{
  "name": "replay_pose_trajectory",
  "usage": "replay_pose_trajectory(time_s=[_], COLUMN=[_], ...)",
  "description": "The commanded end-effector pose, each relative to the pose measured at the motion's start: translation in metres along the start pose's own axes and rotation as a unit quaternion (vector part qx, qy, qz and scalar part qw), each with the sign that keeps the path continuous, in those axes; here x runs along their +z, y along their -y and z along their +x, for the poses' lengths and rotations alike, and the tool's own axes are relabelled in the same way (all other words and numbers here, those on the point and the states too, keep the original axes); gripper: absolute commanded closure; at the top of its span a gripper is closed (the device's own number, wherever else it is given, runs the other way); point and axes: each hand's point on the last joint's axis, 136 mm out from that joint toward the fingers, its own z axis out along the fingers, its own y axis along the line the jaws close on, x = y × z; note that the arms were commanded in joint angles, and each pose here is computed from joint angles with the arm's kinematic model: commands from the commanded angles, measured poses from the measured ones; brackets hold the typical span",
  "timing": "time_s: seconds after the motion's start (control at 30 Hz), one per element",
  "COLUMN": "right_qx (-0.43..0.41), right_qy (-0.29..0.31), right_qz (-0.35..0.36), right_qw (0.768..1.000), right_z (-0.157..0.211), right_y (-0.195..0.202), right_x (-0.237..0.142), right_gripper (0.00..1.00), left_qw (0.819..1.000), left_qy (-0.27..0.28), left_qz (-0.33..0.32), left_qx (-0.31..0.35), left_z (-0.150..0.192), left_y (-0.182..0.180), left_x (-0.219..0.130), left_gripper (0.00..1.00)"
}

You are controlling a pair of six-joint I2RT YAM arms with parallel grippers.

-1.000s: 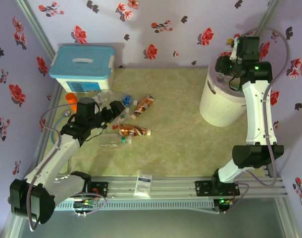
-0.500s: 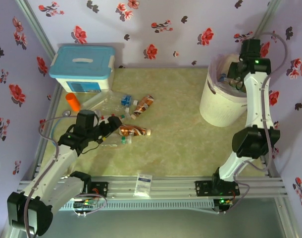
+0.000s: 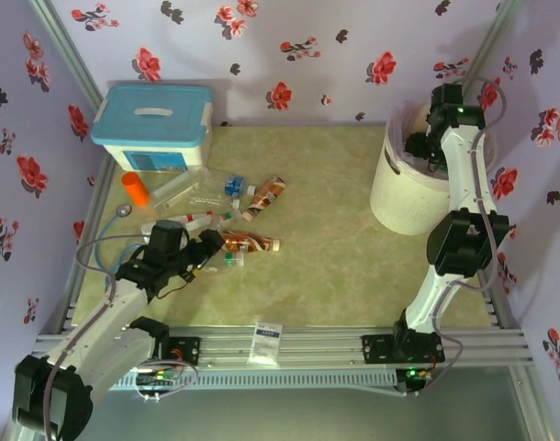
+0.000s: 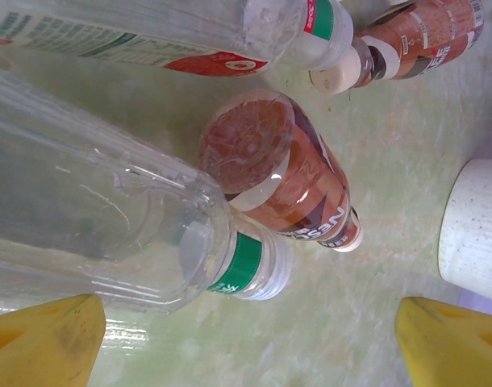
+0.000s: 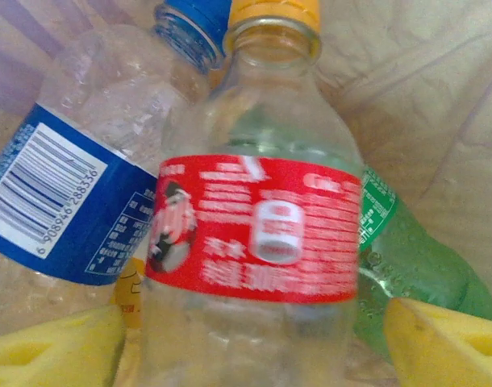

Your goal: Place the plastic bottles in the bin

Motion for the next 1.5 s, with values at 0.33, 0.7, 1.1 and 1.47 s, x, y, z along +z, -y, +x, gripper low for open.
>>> replay_pose_trajectory(time_s=[0.33, 0.7, 1.1, 1.47], right_qx=[0.028, -0.012, -0.026, -0.020], right_qy=[0.159, 0.250, 0.242, 0.234], right_qz=[0.003, -0.071, -0.140, -0.176], right_qw=[0.987, 0.966, 0.960, 0.956], right_z=[-0.020, -0.013, 0.007, 0.025], right_y=[0.016, -0.025, -0.051, -0.067], right_x=[-0.123, -0.191, -0.195, -0.184], right_gripper=[0.03, 0.03, 0.04, 0.05], left_qw=[0.991, 0.985, 0.983, 0.984], left_qy=[0.071, 0.099, 0.107, 0.084], left_qz=[-0.040, -0.034, -0.032, -0.059], left_qx=[-0.103, -0.136, -0.143, -0.143], left_z=[0.000, -0.001, -0.011, 0.002], left_y=[-0.028, -0.032, -0.034, -0.058], left_x=[0.009, 0.020, 0.030, 0.047], left_gripper=[0.12, 0.11, 0.14, 0.28])
